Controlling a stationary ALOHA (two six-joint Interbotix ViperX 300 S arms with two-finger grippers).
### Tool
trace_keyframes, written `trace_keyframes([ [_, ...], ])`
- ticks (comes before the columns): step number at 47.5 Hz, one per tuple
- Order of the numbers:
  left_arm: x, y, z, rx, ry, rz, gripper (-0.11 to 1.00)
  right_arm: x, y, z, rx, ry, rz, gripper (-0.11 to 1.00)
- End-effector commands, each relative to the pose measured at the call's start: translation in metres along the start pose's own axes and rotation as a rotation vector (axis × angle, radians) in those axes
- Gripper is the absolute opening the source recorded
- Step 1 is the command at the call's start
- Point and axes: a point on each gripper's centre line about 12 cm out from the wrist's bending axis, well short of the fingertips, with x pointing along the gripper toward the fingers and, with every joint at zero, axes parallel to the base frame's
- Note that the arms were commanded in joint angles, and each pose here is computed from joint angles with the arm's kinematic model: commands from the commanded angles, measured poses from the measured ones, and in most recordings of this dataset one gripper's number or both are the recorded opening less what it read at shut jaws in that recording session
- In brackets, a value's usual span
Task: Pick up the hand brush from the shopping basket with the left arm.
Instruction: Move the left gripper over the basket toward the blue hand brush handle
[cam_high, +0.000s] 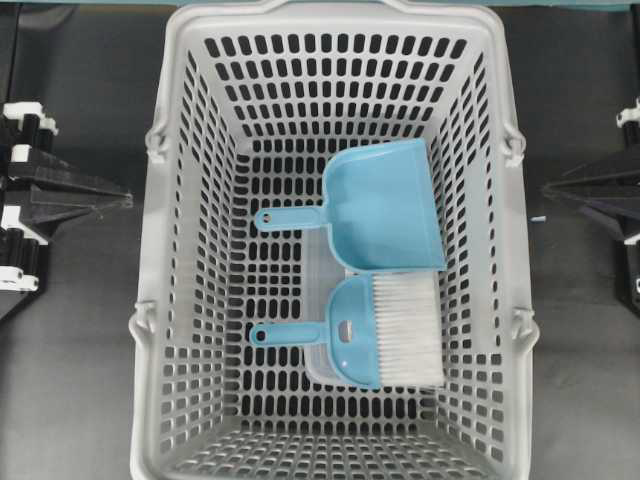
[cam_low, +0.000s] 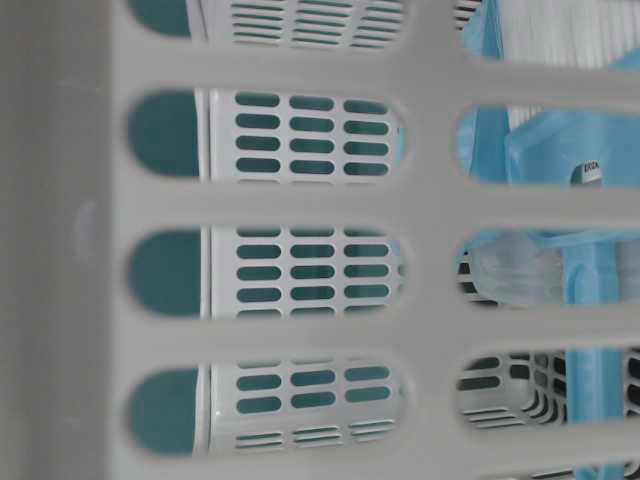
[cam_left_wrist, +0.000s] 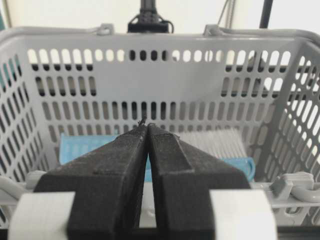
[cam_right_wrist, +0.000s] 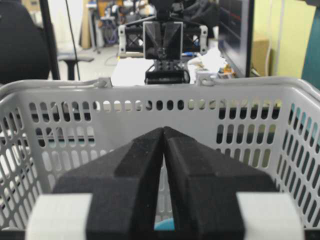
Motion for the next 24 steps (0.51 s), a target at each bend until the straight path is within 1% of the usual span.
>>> trace_keyframes([
  [1,0.008,-0.001,0.024,0.019,-0.001,-0.009,0.06,0.003,-0.001,0.008,0.006,-0.022,-0.003,0.00],
  [2,0.010,-0.001,0.029,0.016,0.020,-0.007,0.06,0.002,-0.001,0.008,0.009,-0.023,-0.004,0.00],
  [5,0.016,0.000,0.040,0.012,0.084,-0.002,0.00,0.002,-0.001,0.008,0.012,-0.025,-0.005,0.00],
  [10,0.028,-0.001,0.060,0.011,0.216,-0.004,0.00,0.001,-0.001,0.010,0.012,-0.032,-0.005,0.00],
  [14,0.038,-0.005,0.076,0.013,0.316,-0.018,0.00,0.001,-0.001,0.010,0.012,-0.035,-0.005,0.00],
  [15,0.043,-0.007,0.081,0.015,0.357,-0.023,0.00,0.001,-0.001,0.010,0.012,-0.035,-0.005,0.00],
  [19,0.057,-0.012,0.090,0.018,0.456,-0.038,0.00,0.001,-0.001,0.010,0.012,-0.035,-0.005,0.00],
  [24,0.078,-0.017,0.093,0.024,0.570,-0.048,0.00,0.001,-0.001,0.009,0.012,-0.031,-0.005,0.00],
])
